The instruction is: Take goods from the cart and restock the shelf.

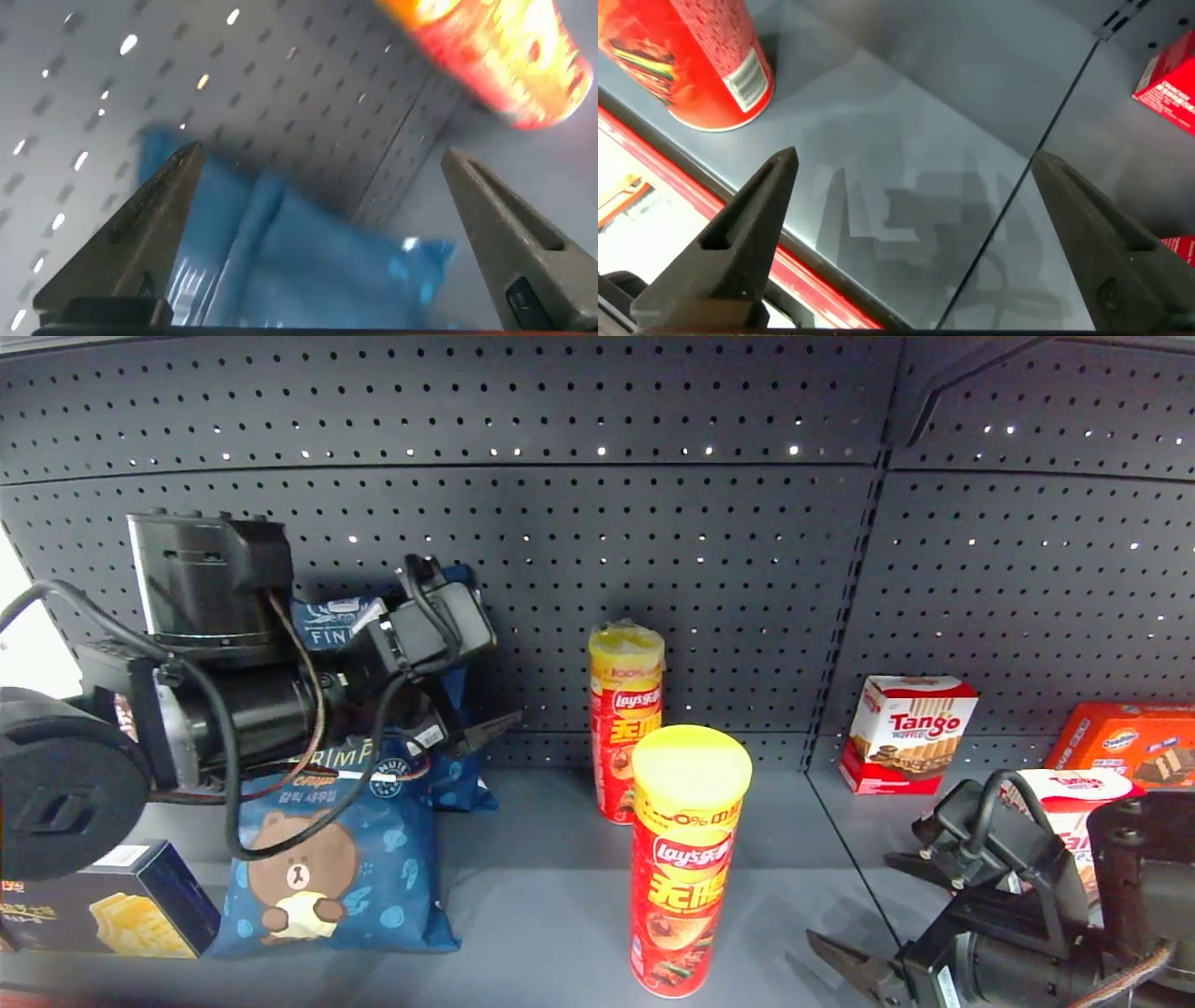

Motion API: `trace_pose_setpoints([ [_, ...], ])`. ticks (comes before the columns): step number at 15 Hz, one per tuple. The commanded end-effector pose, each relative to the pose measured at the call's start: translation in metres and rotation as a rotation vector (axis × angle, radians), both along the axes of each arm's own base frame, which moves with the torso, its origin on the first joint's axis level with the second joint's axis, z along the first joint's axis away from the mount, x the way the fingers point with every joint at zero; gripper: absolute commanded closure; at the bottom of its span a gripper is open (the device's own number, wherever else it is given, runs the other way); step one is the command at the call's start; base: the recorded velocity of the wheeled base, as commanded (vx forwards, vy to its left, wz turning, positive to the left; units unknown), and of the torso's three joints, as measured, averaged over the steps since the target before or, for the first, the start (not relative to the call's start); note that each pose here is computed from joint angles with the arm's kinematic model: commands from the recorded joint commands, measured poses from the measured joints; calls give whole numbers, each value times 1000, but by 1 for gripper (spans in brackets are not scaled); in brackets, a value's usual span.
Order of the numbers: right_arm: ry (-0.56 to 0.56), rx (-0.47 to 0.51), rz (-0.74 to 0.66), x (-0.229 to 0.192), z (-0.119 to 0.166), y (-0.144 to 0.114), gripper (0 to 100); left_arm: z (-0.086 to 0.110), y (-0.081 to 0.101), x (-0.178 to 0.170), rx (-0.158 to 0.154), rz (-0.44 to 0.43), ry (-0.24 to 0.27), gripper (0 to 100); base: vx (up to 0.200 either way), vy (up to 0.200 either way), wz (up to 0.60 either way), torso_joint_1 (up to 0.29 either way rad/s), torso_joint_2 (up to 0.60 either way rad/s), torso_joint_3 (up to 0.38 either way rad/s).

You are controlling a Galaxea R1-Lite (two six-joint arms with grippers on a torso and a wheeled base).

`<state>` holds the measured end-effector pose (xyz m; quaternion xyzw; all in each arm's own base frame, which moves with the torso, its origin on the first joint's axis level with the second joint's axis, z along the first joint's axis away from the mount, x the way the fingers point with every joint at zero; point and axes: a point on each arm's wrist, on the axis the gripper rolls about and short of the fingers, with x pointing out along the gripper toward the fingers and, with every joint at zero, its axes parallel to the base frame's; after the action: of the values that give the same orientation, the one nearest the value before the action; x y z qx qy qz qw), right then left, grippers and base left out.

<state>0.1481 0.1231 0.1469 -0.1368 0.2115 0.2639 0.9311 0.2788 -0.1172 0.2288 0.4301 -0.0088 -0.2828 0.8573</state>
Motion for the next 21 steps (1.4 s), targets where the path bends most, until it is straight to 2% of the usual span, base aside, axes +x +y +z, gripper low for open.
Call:
trace_pose_setpoints([
  [1, 3, -2, 1, 1, -1, 1, 0, -17, -18, 11, 18, -35, 36, 0, 0, 0, 0, 0, 0, 0],
  [3, 5, -2, 2, 1, -1, 1, 0, -24, -28, 16, 32, -57, 49, 0, 0, 0, 0, 0, 0, 0],
  [5, 8, -2, -2, 1, -2, 0, 0, -26, -30, 22, 79, -69, 21, 0, 0, 0, 0, 0, 0, 0],
  [6, 5, 1, -3, 1, -2, -1, 0, -26, -31, 24, 89, -71, 17, 0, 0, 0, 0, 0, 0, 0],
  [11, 3, 3, -4, 1, -2, -1, 0, -37, -34, 30, 101, -68, 42, 0, 0, 0, 0, 0, 0, 0],
  [15, 4, 5, -7, 0, -3, -2, 0, -52, -40, 42, 109, -66, 57, 0, 0, 0, 0, 0, 0, 0],
  [21, 9, 4, -4, -2, -6, -3, 0, -59, -46, 57, 105, -50, 57, 0, 0, 0, 0, 0, 0, 0],
])
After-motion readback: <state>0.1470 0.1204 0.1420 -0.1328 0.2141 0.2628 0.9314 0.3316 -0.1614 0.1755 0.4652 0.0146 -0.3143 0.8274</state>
